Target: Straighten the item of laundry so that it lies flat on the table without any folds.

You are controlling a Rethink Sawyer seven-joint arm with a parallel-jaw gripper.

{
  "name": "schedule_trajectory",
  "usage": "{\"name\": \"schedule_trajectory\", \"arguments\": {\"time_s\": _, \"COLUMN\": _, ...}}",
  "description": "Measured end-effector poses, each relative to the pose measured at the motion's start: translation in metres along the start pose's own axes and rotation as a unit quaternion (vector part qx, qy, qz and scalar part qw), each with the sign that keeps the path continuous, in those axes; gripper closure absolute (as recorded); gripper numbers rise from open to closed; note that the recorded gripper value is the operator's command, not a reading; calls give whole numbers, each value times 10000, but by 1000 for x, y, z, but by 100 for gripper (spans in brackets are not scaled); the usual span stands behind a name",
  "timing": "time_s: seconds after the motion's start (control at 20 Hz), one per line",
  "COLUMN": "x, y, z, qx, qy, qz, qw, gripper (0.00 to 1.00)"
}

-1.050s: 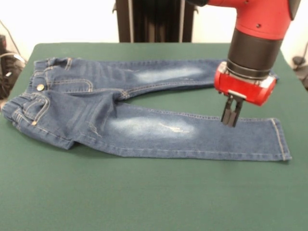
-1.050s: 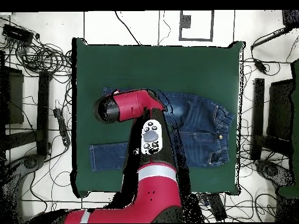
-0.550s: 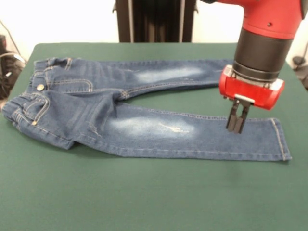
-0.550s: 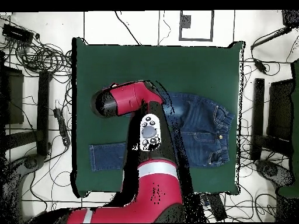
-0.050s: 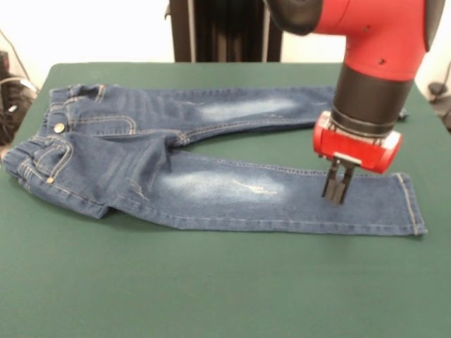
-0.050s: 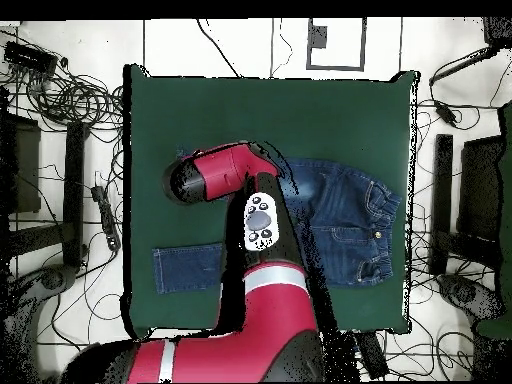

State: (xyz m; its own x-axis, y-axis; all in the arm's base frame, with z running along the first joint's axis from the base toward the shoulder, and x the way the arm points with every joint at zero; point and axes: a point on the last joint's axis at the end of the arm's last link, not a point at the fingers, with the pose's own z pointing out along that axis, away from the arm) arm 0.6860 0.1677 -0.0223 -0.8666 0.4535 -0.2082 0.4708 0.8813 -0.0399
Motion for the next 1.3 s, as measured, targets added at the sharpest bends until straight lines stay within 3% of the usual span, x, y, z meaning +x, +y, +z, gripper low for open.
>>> {"name": "schedule_trajectory", "arguments": {"time_s": 0.25, "x": 21, "y": -7, "z": 26, "qx": 120, "qy": 151, "qz": -142, "qw": 9997, "gripper": 100}}
{"name": "schedule_trajectory", "arguments": {"time_s": 1.3, "x": 30, "y": 1, "z": 22, "qx": 216, "qy": -35, "qz": -295, "qw": 9993, "gripper": 100}}
